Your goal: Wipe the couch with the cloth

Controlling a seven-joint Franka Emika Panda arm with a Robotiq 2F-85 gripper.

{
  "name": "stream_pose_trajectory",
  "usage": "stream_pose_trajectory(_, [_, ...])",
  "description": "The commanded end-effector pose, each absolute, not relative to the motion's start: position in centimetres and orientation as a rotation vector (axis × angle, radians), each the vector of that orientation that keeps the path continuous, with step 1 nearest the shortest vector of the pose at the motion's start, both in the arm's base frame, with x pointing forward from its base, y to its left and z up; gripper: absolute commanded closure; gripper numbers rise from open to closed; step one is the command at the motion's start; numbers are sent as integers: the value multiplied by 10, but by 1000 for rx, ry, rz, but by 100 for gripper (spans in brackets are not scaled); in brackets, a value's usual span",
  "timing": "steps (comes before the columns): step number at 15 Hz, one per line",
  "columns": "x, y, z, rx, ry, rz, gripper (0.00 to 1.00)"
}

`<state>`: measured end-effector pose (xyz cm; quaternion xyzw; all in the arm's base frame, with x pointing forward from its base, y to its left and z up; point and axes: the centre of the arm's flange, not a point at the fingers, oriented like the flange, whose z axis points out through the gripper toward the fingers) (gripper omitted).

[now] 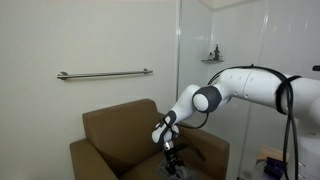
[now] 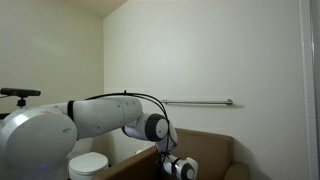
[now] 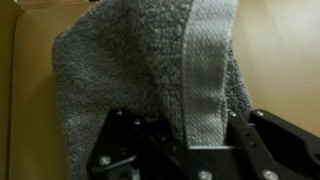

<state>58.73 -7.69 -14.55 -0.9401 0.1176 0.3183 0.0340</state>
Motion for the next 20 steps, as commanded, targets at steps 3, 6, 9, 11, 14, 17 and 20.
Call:
stream_pose_trajectory(3, [605, -21, -158, -2777, 185, 861, 95])
stream_pose_trajectory(6, [625, 57, -146, -2757, 19, 799, 96])
stream_pose_trajectory(9, [634, 122, -149, -2786, -96, 803, 96])
stream_pose_trajectory(11, [632, 136, -155, -2795, -131, 845, 96])
stream_pose_trajectory(14, [621, 109, -170, -2816, -63, 911, 96])
stream_pose_trajectory(17, [614, 56, -170, -2821, 41, 932, 96])
stream_pose_trajectory(20, [618, 5, -163, -2818, 135, 916, 96])
